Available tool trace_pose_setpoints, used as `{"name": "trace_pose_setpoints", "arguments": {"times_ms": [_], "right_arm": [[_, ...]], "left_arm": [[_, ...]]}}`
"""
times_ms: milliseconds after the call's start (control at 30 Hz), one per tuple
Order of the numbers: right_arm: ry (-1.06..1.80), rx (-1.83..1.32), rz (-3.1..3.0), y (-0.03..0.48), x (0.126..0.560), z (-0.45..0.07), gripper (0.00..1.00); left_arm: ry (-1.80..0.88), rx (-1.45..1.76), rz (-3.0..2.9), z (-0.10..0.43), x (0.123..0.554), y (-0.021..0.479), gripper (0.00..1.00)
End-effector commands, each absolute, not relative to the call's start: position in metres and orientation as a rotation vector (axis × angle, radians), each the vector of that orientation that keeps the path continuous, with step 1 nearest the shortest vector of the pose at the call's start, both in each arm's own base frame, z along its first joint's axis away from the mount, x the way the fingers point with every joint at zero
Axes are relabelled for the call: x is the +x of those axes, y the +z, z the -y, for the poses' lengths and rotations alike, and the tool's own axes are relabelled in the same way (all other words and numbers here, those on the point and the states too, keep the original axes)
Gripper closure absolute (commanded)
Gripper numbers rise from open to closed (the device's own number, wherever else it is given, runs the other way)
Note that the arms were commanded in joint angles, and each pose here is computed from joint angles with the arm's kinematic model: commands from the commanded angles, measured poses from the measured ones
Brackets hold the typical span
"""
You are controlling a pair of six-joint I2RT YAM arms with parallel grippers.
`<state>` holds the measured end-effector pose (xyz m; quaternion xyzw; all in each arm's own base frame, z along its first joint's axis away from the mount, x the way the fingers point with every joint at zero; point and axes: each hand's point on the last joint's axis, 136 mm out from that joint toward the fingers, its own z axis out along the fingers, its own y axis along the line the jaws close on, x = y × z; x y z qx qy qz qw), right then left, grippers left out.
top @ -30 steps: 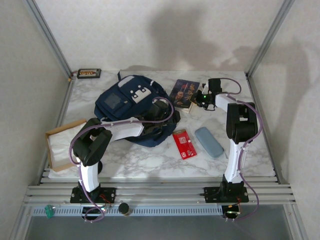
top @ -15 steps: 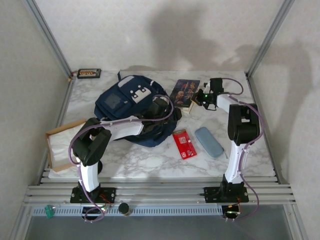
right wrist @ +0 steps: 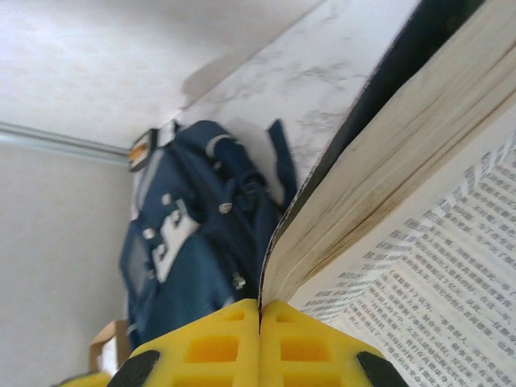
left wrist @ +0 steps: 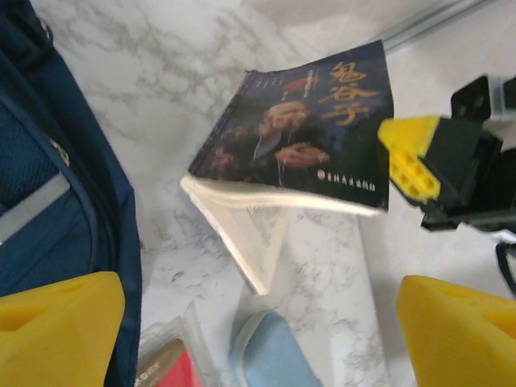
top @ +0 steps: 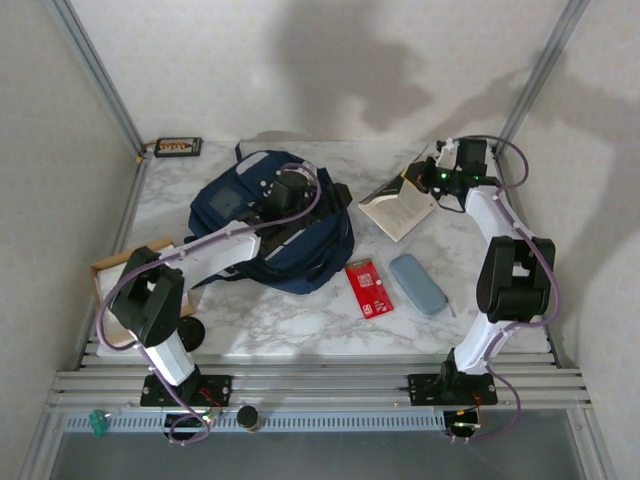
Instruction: Pack the student bag
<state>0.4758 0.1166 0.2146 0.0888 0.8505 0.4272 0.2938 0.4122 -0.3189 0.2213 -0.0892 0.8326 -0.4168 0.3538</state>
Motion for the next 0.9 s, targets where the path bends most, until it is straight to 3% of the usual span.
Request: {"name": "trace_pose_setpoints", "arguments": {"times_ms": [0, 400, 867], "right_arm": [[1.280, 0.039, -2.176, 0.269, 0.451, -0.150, 1.00], [1.557, -0.329, -2.089, 0.325, 0.392, -0.242, 1.00], [1.829, -0.530, -1.968, 0.343, 0.349, -0.298, 1.00]], "left_arm": [[-1.111, -0.266, -2.133, 0.296, 0.407, 0.242, 0.10], [-1.183, -0.459, -2.089, 0.213, 0.408, 0.231, 0.01], [-1.650, -0.527, -1.854, 0.232, 0.391, 0.255, 0.01]]}}
